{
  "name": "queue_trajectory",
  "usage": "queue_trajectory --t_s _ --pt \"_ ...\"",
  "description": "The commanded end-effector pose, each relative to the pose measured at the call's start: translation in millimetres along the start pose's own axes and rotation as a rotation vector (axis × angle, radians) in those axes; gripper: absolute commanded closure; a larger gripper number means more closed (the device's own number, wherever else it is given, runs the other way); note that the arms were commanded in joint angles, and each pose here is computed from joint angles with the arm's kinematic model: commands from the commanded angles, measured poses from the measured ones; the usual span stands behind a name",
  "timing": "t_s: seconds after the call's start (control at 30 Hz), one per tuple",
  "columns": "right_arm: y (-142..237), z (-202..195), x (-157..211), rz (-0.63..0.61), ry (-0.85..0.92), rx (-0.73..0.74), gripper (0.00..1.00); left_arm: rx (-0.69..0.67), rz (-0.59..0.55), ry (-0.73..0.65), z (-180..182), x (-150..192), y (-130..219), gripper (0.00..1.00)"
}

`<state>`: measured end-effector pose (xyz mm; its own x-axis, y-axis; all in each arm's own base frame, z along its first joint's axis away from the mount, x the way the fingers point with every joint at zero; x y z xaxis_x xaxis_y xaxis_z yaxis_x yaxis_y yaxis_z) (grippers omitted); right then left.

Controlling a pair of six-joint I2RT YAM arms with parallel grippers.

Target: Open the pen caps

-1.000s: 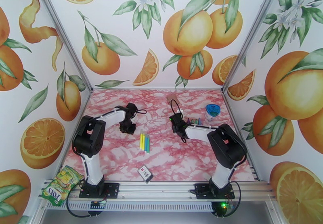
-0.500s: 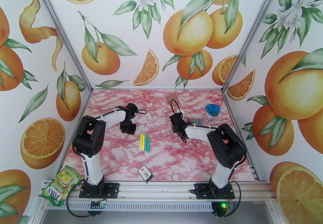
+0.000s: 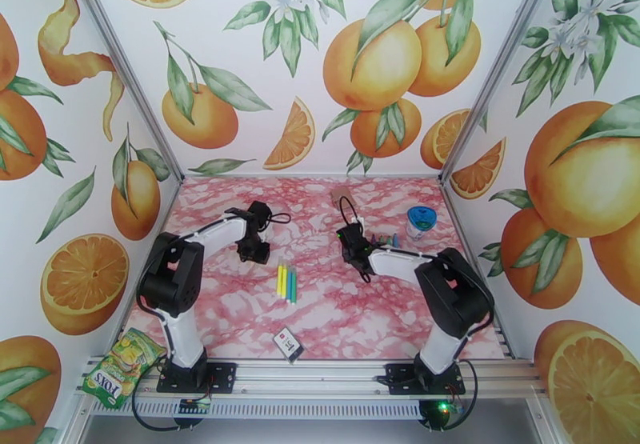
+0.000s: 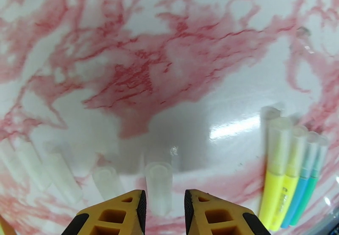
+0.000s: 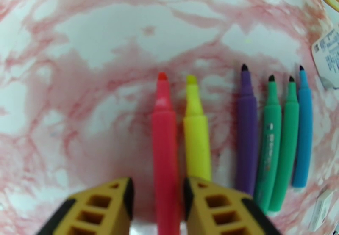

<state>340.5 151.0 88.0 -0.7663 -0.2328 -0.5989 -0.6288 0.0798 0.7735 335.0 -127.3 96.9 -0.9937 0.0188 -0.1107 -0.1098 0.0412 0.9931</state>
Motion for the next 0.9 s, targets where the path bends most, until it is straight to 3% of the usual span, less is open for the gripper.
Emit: queue_trajectory --t_s 0.0,0.13,0.33,0.87 --pt "21.6 1.8 -12.1 -0.065 -0.002 -0.070 0.58 0.061 -0.092 0.002 -8.6 -12.2 28.9 0.69" --pt "36.9 13.1 -16.5 -0.083 0.033 -0.163 0.57 0.091 -0.129 0.008 -10.9 -15.0 37.9 0.66" --pt "60.9 44.6 -15.3 -0.099 0.120 -0.297 0.55 0.201 -0.222 0.019 -16.3 -18.1 57.0 0.42" --pt "89.4 133.5 18.8 -0.056 0.253 -0.569 0.53 0.343 -0.373 0.146 1.6 -23.1 76.0 0.40"
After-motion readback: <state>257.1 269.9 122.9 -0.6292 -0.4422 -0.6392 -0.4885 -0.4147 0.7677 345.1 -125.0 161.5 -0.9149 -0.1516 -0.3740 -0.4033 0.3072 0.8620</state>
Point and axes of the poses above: each hand's point on the last joint's axis, 136 mm out from that joint toward the fingers, its own y axis back along the fingers, its own z axis along the line the jaws close on, x = y × z, the point moved 6 cm from there along y, back along the fingers, and after that the axes turned 14 degrees about y, right-handed, at the moved point
